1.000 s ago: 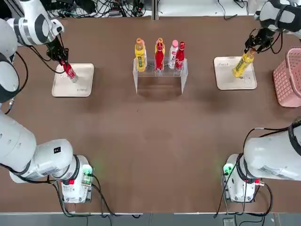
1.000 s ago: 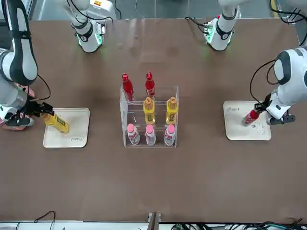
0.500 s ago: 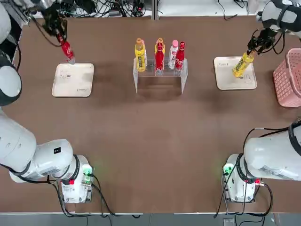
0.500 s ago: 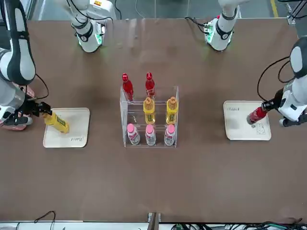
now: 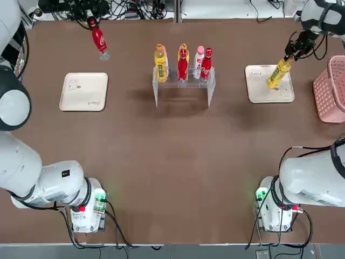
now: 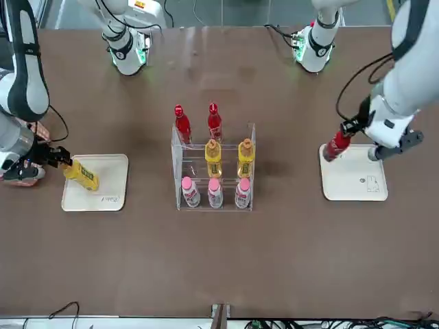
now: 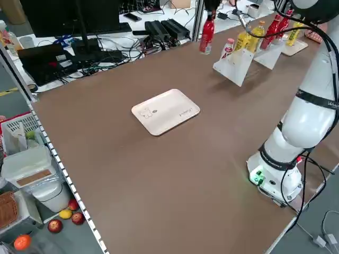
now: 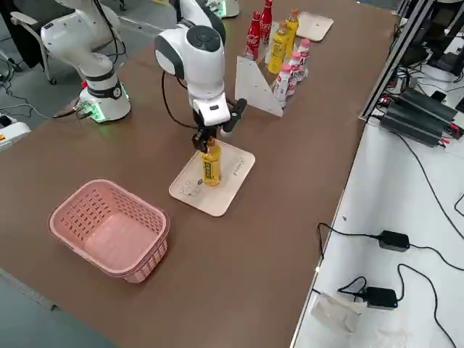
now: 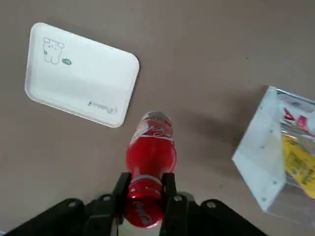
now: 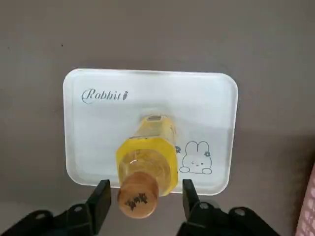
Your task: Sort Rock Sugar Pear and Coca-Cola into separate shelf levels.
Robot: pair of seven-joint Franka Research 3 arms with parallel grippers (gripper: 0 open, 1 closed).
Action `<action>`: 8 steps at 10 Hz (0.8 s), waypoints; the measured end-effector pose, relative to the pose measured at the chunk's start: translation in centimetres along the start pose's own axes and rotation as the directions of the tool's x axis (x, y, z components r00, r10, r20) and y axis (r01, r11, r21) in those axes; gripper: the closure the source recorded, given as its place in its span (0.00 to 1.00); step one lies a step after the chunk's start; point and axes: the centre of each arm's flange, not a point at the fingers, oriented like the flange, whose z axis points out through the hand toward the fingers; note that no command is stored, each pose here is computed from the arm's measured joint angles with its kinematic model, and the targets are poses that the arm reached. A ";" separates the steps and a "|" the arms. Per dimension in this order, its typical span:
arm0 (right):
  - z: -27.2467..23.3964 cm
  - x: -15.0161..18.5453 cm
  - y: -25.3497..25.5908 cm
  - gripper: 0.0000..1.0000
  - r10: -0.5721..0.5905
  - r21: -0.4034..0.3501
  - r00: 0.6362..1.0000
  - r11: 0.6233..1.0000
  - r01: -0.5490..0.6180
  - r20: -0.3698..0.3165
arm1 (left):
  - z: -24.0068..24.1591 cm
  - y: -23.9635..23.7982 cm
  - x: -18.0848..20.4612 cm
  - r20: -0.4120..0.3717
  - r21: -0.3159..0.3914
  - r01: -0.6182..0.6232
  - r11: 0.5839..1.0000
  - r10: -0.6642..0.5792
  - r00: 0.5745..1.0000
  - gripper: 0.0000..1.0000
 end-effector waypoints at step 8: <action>0.1 0.3 -0.3 0.39 0.004 0.001 1.000 1.000 -0.004 0.002 | -0.9 13.9 -12.5 0.024 -0.019 0.058 0.998 -0.058 0.998 0.68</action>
